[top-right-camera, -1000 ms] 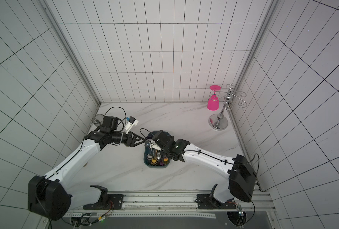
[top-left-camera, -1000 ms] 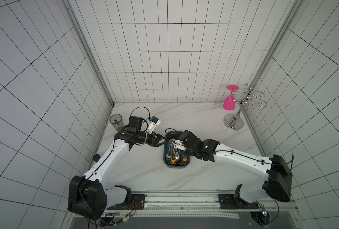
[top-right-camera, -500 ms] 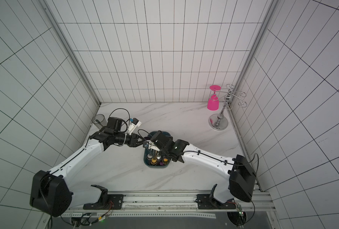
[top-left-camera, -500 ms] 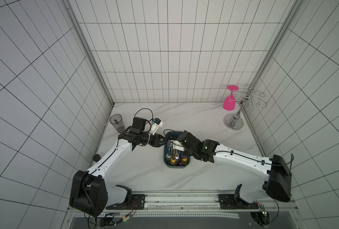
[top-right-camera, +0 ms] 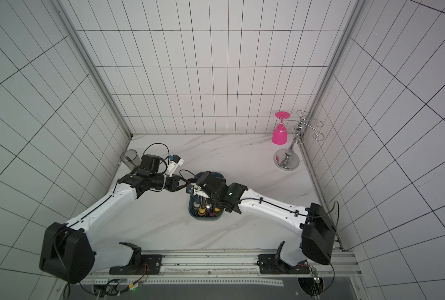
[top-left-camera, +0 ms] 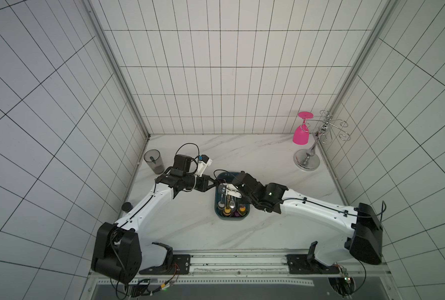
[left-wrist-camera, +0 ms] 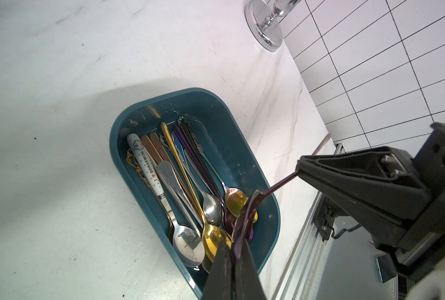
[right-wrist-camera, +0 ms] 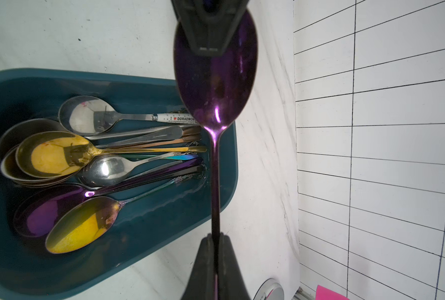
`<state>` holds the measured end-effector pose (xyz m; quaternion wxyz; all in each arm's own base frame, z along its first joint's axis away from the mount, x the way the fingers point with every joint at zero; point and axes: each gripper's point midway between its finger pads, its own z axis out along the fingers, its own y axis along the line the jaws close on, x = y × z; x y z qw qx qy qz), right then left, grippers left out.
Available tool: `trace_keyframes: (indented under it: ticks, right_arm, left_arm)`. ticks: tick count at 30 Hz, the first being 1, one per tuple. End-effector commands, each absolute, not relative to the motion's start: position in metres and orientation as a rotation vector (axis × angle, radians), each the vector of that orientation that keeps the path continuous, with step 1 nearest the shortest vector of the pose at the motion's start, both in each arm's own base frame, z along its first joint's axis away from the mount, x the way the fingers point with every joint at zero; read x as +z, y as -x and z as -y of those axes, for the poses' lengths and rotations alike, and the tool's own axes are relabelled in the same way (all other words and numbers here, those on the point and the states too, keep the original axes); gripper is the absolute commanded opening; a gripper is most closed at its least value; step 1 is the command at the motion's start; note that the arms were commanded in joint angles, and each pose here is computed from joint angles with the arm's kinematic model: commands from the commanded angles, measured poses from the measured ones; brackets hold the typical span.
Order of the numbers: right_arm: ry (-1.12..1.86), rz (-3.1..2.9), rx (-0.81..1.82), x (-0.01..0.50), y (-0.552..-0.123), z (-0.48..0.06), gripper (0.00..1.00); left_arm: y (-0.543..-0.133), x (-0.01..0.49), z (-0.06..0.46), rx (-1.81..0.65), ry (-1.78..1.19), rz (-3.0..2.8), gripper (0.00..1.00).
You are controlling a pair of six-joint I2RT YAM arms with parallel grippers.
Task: Put the spoon into the storage box
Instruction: Adjust the spoon.
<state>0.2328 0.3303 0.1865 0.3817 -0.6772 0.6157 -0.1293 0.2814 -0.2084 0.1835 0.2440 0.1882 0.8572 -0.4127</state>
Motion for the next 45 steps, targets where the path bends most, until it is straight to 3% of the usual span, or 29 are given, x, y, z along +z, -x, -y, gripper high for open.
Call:
trace_keyframes:
  ticks: [1, 6, 12, 15, 21, 30, 39, 45]
  right_arm:
    - [1.616, -1.539, -0.267, 0.225, -0.233, -0.345, 0.09]
    - [1.545, -1.552, -0.143, 0.252, -0.22, -0.349, 0.38]
    - [1.289, -1.502, 0.175, 0.308, -0.205, -0.357, 0.83]
    - [1.141, -1.517, 0.309, 0.333, -0.212, -0.357, 0.94]
    - [0.818, -1.638, 0.574, 0.366, -0.242, -0.346, 0.96]
    - [0.361, -1.746, 0.931, 0.359, -0.278, -0.325, 1.0]
    - [0.198, -1.728, 1.144, 0.341, -0.293, -0.344, 1.0]
    - [0.199, -1.722, 1.284, 0.338, -0.303, -0.368, 0.91]
  left_arm:
    - [-0.282, 0.199, 0.213, -1.184, -0.514, -2.263, 0.0]
    - [-0.305, 0.204, 0.193, -1.205, -0.295, -2.234, 0.0]
    - [-0.33, 0.215, 0.162, -1.233, -0.048, -2.162, 0.0]
    - [-0.334, 0.226, 0.153, -1.236, 0.0, -2.113, 0.0]
    - [-0.338, 0.237, 0.14, -1.261, 0.109, -2.052, 0.0]
    - [-0.346, 0.246, 0.134, -1.387, 0.345, -1.973, 0.0]
    - [-0.349, 0.256, 0.139, -1.509, 0.467, -1.903, 0.0]
    - [-0.351, 0.257, 0.141, -1.547, 0.49, -1.893, 0.0]
